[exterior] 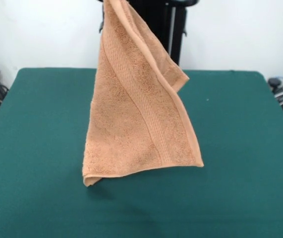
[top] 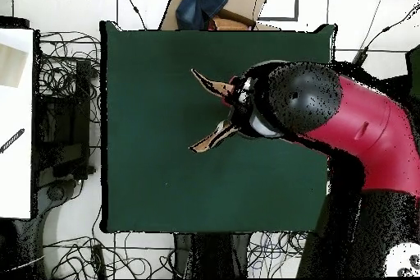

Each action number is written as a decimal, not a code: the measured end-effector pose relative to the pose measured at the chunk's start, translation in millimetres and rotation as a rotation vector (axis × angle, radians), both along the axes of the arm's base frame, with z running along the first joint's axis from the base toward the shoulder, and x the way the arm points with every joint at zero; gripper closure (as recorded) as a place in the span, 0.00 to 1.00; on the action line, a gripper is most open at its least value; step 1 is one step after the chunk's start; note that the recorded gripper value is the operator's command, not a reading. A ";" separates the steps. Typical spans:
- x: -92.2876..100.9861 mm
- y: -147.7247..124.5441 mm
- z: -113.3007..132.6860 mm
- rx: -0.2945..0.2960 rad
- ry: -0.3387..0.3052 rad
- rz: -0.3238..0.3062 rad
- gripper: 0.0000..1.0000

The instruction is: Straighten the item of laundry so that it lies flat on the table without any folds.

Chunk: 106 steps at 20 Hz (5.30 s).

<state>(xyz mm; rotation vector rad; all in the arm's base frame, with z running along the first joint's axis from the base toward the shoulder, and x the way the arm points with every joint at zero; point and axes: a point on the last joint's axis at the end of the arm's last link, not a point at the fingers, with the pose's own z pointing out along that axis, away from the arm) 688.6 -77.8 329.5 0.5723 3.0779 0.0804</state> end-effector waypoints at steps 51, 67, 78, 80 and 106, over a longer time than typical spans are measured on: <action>-25.0 -67.5 81.7 0.040 -0.036 -0.043 1.00; -59.5 -66.1 57.3 0.062 0.015 -0.066 1.00; -55.0 -63.4 -1.5 0.036 -0.119 -0.066 1.00; -53.2 -64.2 -11.9 0.040 -0.133 -0.066 1.00; -58.8 -32.9 -42.1 0.097 -0.108 0.027 1.00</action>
